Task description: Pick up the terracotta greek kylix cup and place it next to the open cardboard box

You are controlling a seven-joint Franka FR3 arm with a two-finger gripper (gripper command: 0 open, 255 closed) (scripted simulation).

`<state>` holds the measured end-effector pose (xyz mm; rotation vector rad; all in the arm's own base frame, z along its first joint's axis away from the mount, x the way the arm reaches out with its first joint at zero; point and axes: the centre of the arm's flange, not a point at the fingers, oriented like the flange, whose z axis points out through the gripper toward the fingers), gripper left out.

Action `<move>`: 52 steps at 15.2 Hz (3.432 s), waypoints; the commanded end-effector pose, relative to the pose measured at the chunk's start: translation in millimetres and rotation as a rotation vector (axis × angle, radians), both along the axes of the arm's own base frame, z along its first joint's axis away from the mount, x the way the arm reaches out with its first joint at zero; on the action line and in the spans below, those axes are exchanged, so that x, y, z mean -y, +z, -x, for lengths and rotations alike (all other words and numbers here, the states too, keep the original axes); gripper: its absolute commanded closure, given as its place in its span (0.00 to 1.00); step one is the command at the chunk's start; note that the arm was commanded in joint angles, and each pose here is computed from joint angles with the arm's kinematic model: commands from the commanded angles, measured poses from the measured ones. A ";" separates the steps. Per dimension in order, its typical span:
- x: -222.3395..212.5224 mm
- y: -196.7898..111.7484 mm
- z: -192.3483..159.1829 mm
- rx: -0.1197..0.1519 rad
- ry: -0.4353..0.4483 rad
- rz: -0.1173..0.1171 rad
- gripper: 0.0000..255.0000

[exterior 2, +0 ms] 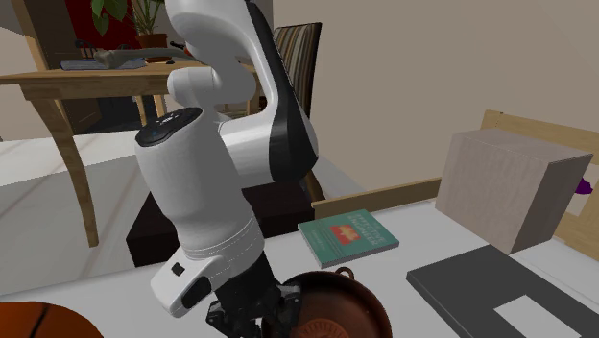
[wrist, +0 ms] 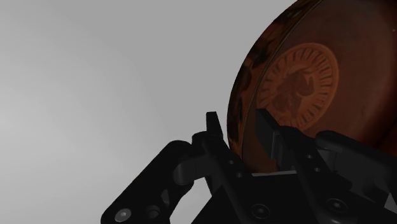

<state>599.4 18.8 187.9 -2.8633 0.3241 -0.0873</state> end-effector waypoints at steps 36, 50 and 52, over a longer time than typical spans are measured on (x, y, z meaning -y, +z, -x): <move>0.0 147.8 0.0 0.000 0.000 0.000 1.00; 0.0 221.7 0.0 0.000 0.000 0.000 1.00; 0.0 232.3 0.0 0.000 0.000 0.000 1.00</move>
